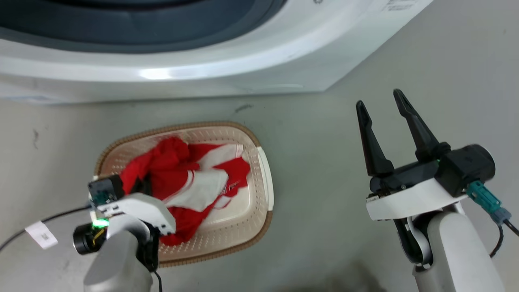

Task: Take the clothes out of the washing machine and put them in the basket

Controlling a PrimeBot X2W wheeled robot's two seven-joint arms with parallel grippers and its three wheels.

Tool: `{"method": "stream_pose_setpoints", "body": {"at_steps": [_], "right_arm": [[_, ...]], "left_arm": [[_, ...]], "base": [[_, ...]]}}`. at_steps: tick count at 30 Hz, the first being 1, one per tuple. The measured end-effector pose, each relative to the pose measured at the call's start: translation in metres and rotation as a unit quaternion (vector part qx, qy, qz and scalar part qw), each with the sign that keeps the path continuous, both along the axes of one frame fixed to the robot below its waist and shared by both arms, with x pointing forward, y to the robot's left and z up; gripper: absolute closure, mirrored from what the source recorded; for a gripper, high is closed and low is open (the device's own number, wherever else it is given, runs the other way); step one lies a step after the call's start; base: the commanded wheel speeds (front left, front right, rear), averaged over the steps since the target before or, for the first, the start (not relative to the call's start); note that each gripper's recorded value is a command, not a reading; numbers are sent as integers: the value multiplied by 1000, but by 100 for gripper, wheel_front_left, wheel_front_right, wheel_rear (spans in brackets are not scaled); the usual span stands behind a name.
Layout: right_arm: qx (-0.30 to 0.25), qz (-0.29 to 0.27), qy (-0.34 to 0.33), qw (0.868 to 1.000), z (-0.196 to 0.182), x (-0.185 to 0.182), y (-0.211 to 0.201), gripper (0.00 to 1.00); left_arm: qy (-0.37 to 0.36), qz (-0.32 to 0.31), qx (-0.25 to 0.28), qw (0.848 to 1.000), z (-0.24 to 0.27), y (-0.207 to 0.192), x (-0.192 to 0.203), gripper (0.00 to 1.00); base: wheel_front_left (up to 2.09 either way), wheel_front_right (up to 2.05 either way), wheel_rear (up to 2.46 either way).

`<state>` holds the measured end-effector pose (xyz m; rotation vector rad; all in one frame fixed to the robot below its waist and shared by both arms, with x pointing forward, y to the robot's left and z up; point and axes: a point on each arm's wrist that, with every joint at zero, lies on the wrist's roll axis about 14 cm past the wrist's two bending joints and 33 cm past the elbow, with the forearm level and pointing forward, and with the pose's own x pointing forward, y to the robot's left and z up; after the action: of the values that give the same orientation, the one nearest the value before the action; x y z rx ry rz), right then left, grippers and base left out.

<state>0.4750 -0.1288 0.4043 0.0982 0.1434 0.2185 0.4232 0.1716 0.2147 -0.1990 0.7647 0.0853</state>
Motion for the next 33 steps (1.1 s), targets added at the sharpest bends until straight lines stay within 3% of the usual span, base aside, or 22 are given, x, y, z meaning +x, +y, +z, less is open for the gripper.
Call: {"method": "stream_pose_setpoints", "body": {"at_steps": [10,12,13,23,33], "right_arm": [[-11,1,39,999,-48,10,-3,0],[-13,-1,45,999,-53,10,-6,0],[-14,-3,46,999,-54,9,-7,0],[-15,-13,11,1000,-18,2,-13,0],[-23,-31,-23,999,29,-25,-24,0]], "left_arm": [[65,12,0,998,-58,4,-1,100],[73,13,-2,997,-64,2,-3,49],[76,15,-4,997,-65,2,-4,0],[52,14,-7,998,-30,8,-13,0],[-64,7,-6,998,50,3,5,0]], "base": [[0,0,0],[0,0,0],[0,0,0],[0,0,0],[0,0,0]]}}
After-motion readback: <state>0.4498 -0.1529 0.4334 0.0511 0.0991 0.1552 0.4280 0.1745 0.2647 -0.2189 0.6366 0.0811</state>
